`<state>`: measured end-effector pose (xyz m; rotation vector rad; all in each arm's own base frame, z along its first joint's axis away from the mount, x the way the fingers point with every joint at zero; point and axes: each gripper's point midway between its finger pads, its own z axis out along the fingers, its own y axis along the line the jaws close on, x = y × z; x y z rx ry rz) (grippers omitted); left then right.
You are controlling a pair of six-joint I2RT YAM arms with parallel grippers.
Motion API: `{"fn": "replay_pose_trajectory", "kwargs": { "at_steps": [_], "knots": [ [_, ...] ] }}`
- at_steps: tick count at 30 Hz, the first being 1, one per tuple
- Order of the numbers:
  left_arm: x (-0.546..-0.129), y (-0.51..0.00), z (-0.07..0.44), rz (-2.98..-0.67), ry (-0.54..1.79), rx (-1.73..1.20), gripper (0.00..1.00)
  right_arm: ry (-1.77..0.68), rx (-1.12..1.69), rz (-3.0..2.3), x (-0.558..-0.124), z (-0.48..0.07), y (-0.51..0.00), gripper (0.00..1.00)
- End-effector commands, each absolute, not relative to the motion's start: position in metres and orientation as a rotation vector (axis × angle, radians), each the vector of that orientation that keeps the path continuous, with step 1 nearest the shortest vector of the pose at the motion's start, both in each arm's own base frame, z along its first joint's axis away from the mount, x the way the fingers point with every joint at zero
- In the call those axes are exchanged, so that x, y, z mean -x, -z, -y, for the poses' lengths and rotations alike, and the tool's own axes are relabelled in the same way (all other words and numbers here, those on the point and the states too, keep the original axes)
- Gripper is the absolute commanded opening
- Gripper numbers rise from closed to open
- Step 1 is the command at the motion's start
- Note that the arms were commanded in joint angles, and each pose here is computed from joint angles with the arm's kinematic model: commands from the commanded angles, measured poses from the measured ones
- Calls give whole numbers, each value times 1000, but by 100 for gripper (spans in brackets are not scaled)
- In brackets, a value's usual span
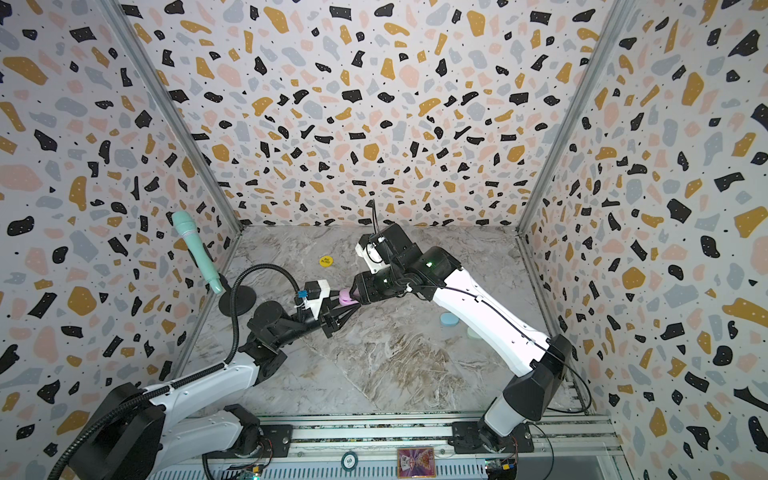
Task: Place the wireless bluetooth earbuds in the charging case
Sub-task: 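Press the pink case lid shut with the right gripper while the left holds it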
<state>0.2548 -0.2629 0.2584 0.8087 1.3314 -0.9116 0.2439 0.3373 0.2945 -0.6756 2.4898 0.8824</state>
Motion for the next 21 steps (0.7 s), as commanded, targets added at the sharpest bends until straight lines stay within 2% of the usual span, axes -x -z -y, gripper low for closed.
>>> {"fn": "replay_pose_trajectory", "kwargs": {
  "at_steps": [1,8,13,17,21],
  "knots": [
    [-248,-280,263,-1248,912,-816,0,-874,672,-2475,-245,-337,-296,51],
    [-247,-282,263,-1242,917,-813,0,-820,684,-2510,-248,-336,-284,53],
    [-247,-280,263,-1249,918,-816,0,-858,672,-2443,-251,-338,-308,76],
    [-248,-278,264,-1253,925,-818,0,-896,728,-2447,-247,-349,-306,82],
    [-247,-279,264,-1251,925,-819,0,-880,802,-2469,-243,-360,-296,83]
  ]
}}
